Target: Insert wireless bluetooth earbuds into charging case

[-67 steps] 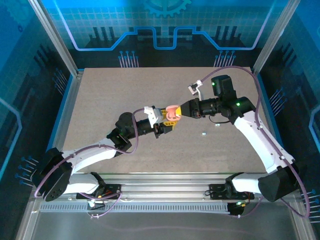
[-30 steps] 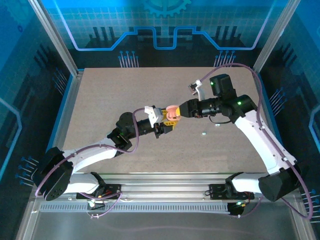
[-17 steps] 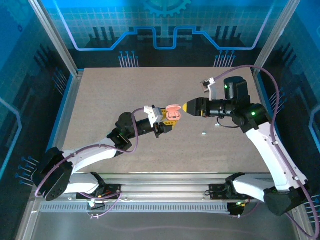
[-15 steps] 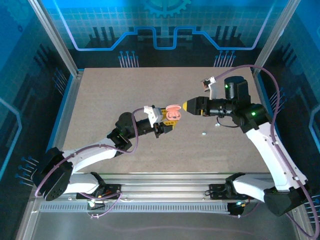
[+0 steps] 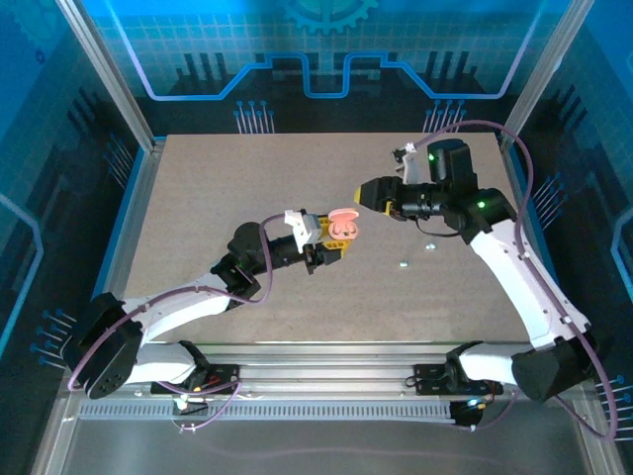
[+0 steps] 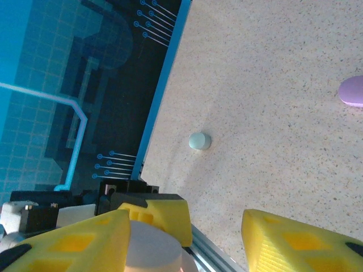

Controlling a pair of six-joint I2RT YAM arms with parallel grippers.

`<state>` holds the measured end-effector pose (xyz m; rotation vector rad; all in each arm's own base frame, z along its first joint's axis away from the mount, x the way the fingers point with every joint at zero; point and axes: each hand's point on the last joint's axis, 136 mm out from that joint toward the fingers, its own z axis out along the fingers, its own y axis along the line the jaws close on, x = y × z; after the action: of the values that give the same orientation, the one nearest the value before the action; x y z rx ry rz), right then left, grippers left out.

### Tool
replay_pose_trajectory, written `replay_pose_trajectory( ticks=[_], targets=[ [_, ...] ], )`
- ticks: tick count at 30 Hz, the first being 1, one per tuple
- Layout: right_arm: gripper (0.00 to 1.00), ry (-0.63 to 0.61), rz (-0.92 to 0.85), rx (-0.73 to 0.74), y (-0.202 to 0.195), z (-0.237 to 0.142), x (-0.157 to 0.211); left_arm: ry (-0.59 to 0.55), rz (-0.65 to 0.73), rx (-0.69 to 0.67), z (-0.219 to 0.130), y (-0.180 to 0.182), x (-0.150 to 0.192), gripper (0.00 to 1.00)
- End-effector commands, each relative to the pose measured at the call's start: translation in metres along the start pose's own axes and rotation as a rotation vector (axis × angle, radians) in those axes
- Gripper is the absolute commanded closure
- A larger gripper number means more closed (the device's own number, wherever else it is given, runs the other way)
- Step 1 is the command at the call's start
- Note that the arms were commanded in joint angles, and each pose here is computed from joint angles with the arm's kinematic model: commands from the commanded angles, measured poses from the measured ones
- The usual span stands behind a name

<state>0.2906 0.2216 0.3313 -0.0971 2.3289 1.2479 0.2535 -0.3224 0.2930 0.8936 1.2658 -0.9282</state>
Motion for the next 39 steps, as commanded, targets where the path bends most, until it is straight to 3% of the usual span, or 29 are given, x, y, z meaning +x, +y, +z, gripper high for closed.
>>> replay_pose_trajectory(
  ticks=[1, 14, 39],
  targets=[
    [0.44, -0.017, -0.005, -0.026, 0.012, -0.002, -0.011, -0.07, 0.041, 0.027, -0.002, -0.006, -0.03, 0.66],
    [0.43, 0.061, 0.018, -0.039, 0.009, 0.014, -0.002, -0.074, 0.043, 0.023, -0.001, -0.005, -0.031, 0.66],
    [0.42, 0.131, 0.021, -0.067, 0.004, 0.002, 0.038, -0.084, 0.043, 0.012, -0.001, -0.005, -0.034, 0.66]
  ],
)
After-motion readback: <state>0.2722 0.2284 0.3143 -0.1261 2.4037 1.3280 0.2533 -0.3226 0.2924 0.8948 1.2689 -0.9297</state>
